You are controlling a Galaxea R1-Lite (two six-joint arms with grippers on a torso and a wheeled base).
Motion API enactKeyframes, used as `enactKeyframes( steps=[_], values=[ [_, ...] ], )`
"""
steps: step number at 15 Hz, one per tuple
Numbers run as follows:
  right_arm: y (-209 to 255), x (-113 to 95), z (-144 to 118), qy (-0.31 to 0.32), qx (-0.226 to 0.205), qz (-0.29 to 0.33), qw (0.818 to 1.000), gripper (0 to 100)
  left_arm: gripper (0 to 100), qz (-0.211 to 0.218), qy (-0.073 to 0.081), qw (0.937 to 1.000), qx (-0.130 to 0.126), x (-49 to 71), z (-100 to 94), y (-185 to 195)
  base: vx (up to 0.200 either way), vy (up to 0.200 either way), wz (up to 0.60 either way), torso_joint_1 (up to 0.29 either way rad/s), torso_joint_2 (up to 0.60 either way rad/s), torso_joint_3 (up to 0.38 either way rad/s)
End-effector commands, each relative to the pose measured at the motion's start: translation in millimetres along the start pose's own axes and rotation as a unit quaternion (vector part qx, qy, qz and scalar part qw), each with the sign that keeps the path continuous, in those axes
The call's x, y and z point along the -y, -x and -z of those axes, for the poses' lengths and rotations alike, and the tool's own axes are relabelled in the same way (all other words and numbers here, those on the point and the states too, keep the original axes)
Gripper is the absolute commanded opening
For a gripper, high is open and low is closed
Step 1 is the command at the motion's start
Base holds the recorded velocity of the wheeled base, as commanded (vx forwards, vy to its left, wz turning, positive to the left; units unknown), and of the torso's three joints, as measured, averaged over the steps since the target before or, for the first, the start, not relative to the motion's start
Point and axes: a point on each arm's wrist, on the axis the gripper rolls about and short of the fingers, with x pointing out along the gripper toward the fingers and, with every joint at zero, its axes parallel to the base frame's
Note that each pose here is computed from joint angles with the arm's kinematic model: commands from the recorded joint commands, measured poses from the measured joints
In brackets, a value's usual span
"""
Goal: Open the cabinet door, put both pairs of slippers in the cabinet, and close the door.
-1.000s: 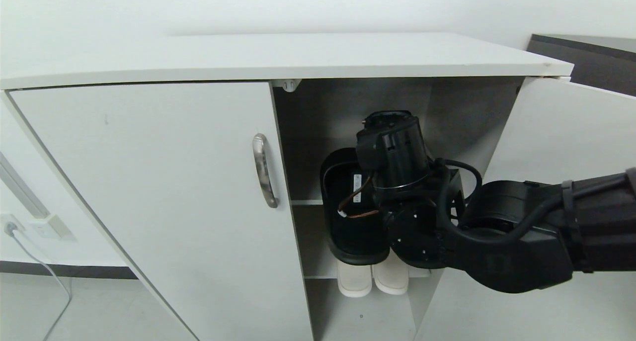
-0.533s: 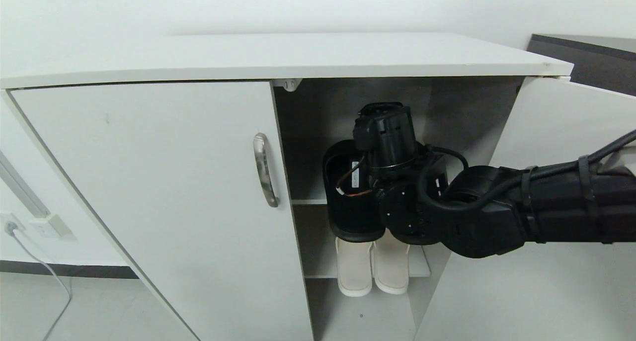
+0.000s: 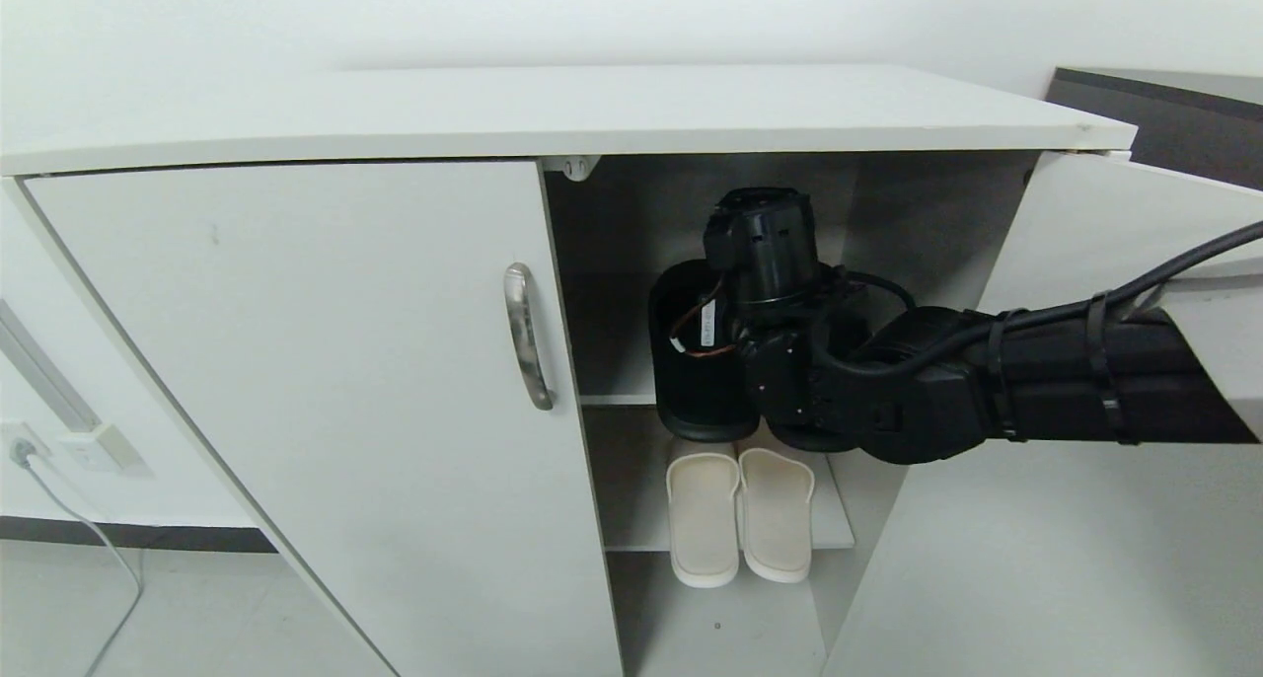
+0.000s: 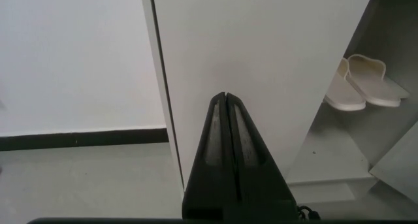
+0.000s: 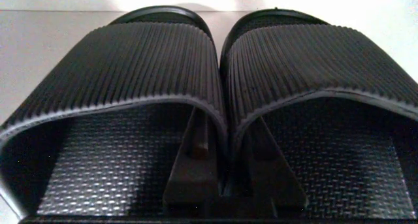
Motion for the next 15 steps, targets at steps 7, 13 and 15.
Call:
enactKeyframes(
  steps=[7, 13, 15],
  values=[
    [-7, -3, 10, 0.006, -0.008, 0.003, 1.0, 0, 0, 0.0, 0.0, 1.0, -0.001, 0.0, 0.0, 0, 0.0, 0.0, 0.0, 0.0, 0.0, 0.0],
    [0, 2, 14, 0.012, -0.016, 0.002, 1.0, 100, 0, -0.001, 0.0, 1.0, -0.001, 0.0, 0.0, 0, 0.0, 0.0, 0.0, 0.0, 0.0, 0.0],
    [19, 4, 10, 0.014, -0.017, -0.009, 1.0, 100, 0, -0.001, 0.0, 1.0, 0.0, 0.0, -0.1, 0, 0.0, 0.0, 0.0, 0.0, 0.0, 0.0]
  ],
)
